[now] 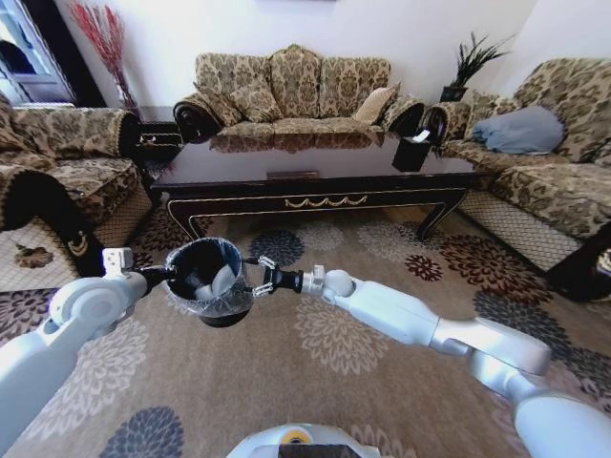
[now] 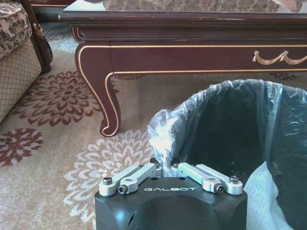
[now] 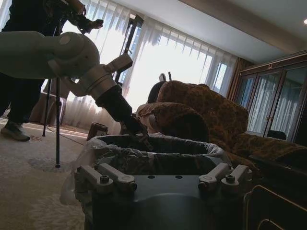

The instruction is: Move to the front of the table and pick up the trash from the floor, then place it into the trash bin.

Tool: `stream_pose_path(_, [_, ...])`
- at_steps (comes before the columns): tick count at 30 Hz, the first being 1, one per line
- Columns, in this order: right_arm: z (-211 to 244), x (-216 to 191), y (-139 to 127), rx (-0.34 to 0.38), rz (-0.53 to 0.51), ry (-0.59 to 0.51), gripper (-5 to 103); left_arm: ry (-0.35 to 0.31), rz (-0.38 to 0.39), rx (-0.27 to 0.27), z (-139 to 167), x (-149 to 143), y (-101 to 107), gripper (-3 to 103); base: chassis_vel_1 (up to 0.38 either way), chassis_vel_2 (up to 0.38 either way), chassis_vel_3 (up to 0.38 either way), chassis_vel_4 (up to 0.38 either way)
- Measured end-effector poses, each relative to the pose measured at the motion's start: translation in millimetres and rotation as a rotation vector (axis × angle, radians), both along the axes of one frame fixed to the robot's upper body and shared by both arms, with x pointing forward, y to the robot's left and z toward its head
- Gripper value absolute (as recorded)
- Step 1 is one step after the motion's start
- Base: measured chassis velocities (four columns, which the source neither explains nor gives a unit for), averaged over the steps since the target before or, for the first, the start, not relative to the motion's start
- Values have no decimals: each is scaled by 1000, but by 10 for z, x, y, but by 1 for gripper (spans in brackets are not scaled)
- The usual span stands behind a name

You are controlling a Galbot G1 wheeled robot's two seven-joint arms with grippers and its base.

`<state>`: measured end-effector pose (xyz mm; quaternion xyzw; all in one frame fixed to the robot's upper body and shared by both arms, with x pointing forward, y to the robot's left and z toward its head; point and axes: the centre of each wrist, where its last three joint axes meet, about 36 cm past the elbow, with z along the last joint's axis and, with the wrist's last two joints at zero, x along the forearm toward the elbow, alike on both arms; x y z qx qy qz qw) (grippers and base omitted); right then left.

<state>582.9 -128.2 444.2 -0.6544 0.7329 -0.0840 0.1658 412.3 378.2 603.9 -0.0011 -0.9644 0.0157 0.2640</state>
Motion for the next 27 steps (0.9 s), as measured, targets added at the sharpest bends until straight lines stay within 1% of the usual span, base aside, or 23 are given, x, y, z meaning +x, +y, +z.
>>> stream_pose_path(4, [86,55,-94,20,-26,-6,100,0,2,0,-1,5,5,2,0,0,0,0])
stream_pose_path(5, [145,87,-150,36,-42,-10,100,2,2,0,-9,3,5,2,0,0,0,0])
stream_pose_path(6, [145,87,-150,36,-42,-10,100,2,2,0,-9,3,5,2,0,0,0,0])
stream_pose_path(9, [223,116,-228,66,-67,-8,100,8,1,-4,-48,-13,-11,2,0,0,0,0])
stream_pose_path(10, [266,120,-292,95,-99,2,100,13,0,-10,-87,-30,-32,2,0,0,0,0])
stream_pose_path(12, [275,118,-320,107,-117,9,100,15,1,-12,-105,-35,-37,2,0,0,0,0])
stream_pose_path(14, [270,106,-398,133,-174,35,100,19,10,-20,-155,-45,-48,2,0,0,0,0])
stream_pose_path(15, [242,90,-458,145,-232,56,100,24,26,-32,-201,-49,-49,2,0,0,0,0])
stream_pose_path(16, [209,72,-510,147,-285,73,100,25,42,-43,-231,-48,-47,2,0,0,0,0])
stream_pose_path(17, [209,72,-510,147,-285,73,100,25,42,-43,-231,-48,-47,2,0,0,0,0])
stream_pose_path(18, [161,49,-571,138,-350,88,100,23,65,-59,-266,-48,-43,2,0,0,0,0])
stream_pose_path(19, [129,34,-603,133,-381,95,100,21,78,-69,-285,-48,-41,2,0,0,0,0])
stream_pose_path(20, [53,-4,-671,124,-443,112,100,20,107,-94,-337,-48,-33,2,0,0,0,0])
stream_pose_path(21, [-93,-83,-763,125,-527,152,100,25,147,-140,-439,-51,-23,2,0,0,0,0])
stream_pose_path(22, [-174,-133,-807,128,-567,177,100,31,169,-163,-508,-50,-18,2,0,0,0,0])
stream_pose_path(23, [-174,-133,-807,128,-567,177,100,31,169,-163,-508,-50,-18,2,0,0,0,0])
stream_pose_path(25, [-333,-251,-900,141,-650,232,100,54,225,-205,-690,-33,-6,2,0,0,0,0])
stream_pose_path(26, [-431,-328,-1008,150,-715,259,100,74,267,-226,-823,-15,13,2,0,0,0,0])
stream_pose_path(27, [-472,-361,-1069,151,-742,263,100,88,291,-241,-906,-6,23,2,0,0,0,0])
